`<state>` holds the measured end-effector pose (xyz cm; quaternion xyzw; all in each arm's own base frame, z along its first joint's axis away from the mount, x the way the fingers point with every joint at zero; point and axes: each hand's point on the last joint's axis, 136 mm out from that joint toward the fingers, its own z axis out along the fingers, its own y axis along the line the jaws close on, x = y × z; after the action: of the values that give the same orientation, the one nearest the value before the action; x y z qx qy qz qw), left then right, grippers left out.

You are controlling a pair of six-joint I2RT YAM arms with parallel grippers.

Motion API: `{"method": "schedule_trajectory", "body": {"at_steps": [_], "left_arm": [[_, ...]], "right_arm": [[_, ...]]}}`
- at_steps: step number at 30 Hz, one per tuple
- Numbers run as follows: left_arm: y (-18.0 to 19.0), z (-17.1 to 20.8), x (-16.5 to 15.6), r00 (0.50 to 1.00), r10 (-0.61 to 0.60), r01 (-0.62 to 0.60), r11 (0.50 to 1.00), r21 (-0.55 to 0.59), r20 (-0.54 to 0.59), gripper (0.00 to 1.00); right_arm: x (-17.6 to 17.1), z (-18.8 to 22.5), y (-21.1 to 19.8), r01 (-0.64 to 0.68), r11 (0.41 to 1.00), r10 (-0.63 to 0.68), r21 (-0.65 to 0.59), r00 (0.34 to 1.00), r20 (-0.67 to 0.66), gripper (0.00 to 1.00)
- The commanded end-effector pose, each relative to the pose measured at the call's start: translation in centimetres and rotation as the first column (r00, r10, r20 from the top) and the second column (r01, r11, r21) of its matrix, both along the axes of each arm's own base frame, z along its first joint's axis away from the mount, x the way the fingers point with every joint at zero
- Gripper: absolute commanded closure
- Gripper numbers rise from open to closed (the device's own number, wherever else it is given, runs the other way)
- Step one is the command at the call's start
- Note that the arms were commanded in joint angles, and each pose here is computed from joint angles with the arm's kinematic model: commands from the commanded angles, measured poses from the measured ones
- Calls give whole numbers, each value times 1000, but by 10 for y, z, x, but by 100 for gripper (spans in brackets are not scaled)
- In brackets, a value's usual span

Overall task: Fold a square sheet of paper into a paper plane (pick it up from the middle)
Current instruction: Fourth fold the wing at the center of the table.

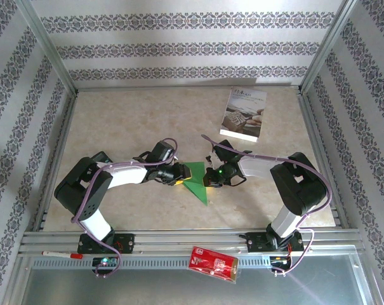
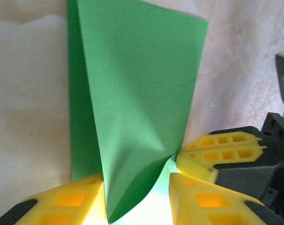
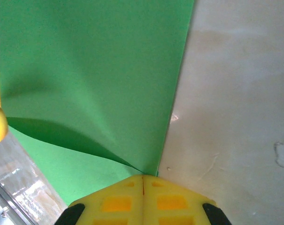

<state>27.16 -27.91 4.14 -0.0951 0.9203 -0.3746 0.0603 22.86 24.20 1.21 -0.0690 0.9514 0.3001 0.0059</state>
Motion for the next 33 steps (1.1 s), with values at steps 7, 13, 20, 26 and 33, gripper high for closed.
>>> {"method": "schedule_trajectory", "body": {"at_steps": [7,13,20,26,33], "left_arm": [[-5,9,-2,996,-68,70,997,-41,55,74],[2,5,-2,999,-32,32,999,-5,30,91],[13,7,-4,999,44,-44,999,28,-7,96],[25,9,-9,985,160,-158,987,41,-63,100],[32,16,-14,953,273,-272,962,26,-134,100]], "right_arm": [[-9,-33,-26,10,990,-17,-141,999,-48,100],[3,-14,-19,-28,993,29,-112,999,14,96],[16,33,-20,-76,990,93,-116,984,151,80],[3,67,-11,-86,991,113,-102,945,307,69],[-17,67,30,-91,985,147,-145,883,445,60]]}}
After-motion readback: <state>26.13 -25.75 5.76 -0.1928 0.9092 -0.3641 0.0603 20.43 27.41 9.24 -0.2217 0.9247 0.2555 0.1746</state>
